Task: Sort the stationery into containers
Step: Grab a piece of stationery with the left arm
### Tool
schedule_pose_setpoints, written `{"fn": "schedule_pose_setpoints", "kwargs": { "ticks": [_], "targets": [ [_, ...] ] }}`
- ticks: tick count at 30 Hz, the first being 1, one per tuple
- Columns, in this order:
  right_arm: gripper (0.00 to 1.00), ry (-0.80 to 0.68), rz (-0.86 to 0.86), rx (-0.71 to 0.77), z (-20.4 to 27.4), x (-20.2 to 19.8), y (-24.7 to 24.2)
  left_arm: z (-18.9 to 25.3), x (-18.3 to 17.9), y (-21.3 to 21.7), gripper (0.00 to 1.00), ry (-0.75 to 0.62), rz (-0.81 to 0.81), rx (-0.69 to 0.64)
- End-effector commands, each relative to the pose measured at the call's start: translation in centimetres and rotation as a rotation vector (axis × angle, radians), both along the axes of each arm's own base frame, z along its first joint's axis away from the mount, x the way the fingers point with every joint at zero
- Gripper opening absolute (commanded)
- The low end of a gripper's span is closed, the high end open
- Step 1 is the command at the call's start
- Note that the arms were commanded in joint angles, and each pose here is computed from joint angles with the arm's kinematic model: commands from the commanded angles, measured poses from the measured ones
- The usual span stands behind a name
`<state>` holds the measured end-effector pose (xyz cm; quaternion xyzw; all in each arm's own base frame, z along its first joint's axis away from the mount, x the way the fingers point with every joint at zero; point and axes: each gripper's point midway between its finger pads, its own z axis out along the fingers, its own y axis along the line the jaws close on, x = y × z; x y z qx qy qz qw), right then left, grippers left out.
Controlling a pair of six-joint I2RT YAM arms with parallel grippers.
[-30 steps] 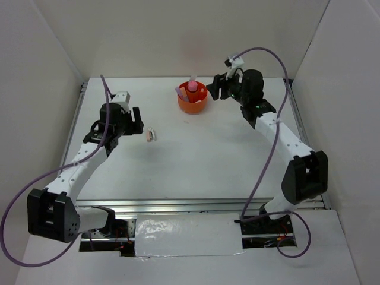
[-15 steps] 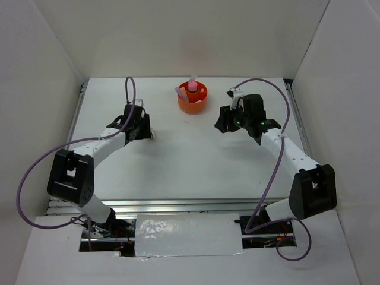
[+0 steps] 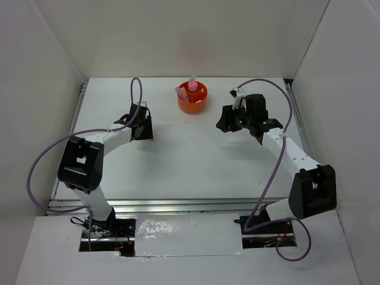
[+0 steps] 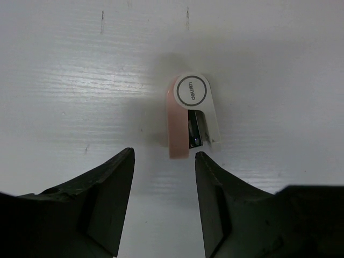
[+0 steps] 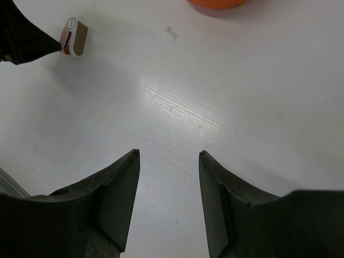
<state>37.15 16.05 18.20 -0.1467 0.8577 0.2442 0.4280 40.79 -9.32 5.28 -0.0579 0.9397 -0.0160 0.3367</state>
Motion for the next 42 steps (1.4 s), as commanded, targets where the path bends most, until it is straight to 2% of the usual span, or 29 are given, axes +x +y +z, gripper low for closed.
{"fn": "schedule_pose_setpoints", "kwargs": {
  "ticks": [1,15,22,26,28,34,42],
  "targets": [
    [0.55,-0.019,0.006,0.033,1.8,0.1,0.2,1.4,2.2,-0.9,0.61,-0.058,-0.004,-0.051],
    [0.54,0.004,-0.002,0.034,1.2,0.6,0.0,-0.9,1.6,-1.2,0.47,0.000,-0.028,-0.055],
    [0.55,0.020,-0.001,0.038,0.9,0.7,0.1,-1.5,1.4,-0.9,0.46,0.016,-0.024,-0.041],
    [0.56,0.023,0.006,0.045,1.1,0.8,0.3,-1.6,1.2,-0.8,0.53,0.025,-0.027,-0.036],
    [0.56,0.033,0.008,0.051,1.0,0.7,0.4,-1.7,1.0,-0.9,0.53,0.029,-0.033,-0.038],
    [0.56,0.045,0.012,0.064,1.1,0.8,0.7,-1.9,0.7,-1.0,0.47,0.036,-0.040,-0.049],
    [0.57,0.058,0.017,0.068,0.8,0.6,0.8,-0.9,0.1,-1.1,0.47,0.023,-0.048,-0.067]
  ]
}}
